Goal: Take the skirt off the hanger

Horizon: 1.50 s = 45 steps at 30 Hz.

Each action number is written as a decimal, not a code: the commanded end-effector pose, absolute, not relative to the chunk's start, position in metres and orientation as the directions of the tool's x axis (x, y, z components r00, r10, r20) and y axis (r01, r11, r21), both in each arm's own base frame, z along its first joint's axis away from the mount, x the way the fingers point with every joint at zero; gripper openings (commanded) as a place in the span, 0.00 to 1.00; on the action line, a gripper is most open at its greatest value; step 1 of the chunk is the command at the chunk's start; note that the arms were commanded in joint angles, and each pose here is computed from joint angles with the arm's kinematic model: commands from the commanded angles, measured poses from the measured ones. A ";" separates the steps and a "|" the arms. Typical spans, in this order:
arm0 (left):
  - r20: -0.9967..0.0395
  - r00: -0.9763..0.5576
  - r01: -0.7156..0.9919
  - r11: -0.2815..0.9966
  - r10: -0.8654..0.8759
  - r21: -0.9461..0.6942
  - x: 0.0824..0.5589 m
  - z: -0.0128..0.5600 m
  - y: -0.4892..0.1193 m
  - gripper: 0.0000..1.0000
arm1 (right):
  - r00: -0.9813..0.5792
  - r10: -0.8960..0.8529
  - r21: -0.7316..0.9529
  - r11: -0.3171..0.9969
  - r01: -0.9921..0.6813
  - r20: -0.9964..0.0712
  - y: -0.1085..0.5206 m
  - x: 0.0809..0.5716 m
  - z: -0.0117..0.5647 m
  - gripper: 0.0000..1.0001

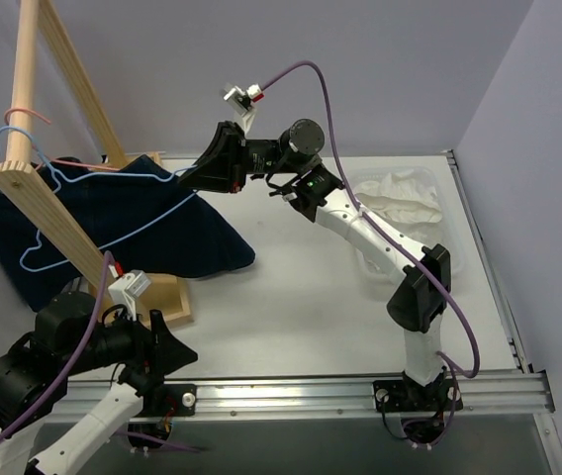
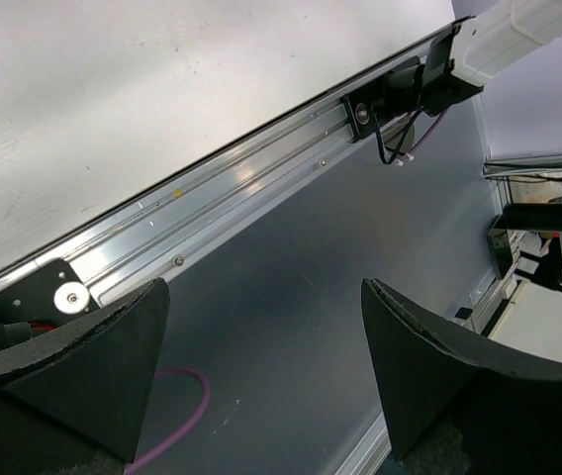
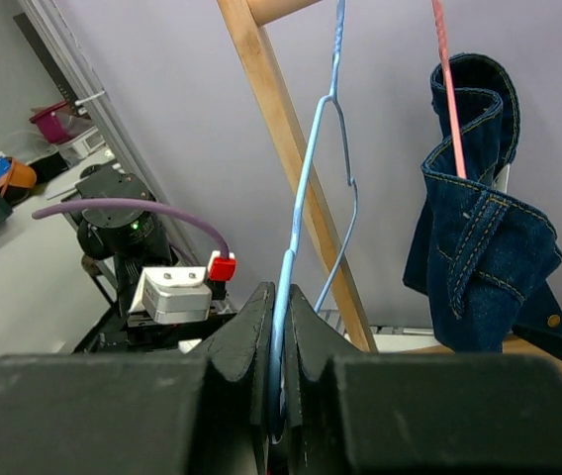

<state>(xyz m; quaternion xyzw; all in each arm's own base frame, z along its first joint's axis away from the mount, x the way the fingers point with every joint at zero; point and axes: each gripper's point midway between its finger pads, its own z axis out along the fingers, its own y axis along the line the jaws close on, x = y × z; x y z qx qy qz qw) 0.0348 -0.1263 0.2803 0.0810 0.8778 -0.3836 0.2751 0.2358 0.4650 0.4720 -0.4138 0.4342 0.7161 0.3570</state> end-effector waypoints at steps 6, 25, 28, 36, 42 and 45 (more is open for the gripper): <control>-0.532 -0.846 0.367 0.688 -0.032 -0.625 0.042 0.277 -0.134 0.87 | -0.340 0.131 0.266 -0.395 -0.879 -0.931 0.454 0.189 0.489 0.00; -0.533 -0.846 0.396 0.659 -0.008 -0.639 0.048 0.267 -0.145 0.87 | -0.374 0.109 0.357 -0.146 -0.923 -0.921 0.455 0.198 0.466 1.00; -0.531 -0.848 0.393 0.663 -0.008 -0.638 0.047 0.264 -0.144 0.87 | -0.546 0.103 0.535 -0.118 -0.837 -0.831 0.457 0.220 0.468 1.00; -0.528 -0.849 0.388 0.661 -0.014 -0.642 0.044 0.260 -0.142 0.87 | -0.391 0.208 0.422 0.133 -0.897 -0.896 0.447 0.274 0.480 1.00; -0.536 -0.843 0.386 0.658 -0.033 -0.647 0.045 0.266 -0.142 0.87 | -0.362 0.249 0.412 0.190 -0.891 -0.898 0.439 0.315 0.485 0.96; -0.539 -0.841 0.385 0.663 -0.033 -0.642 0.045 0.265 -0.141 0.86 | -0.374 0.218 0.411 0.160 -0.897 -0.901 0.453 0.321 0.476 0.87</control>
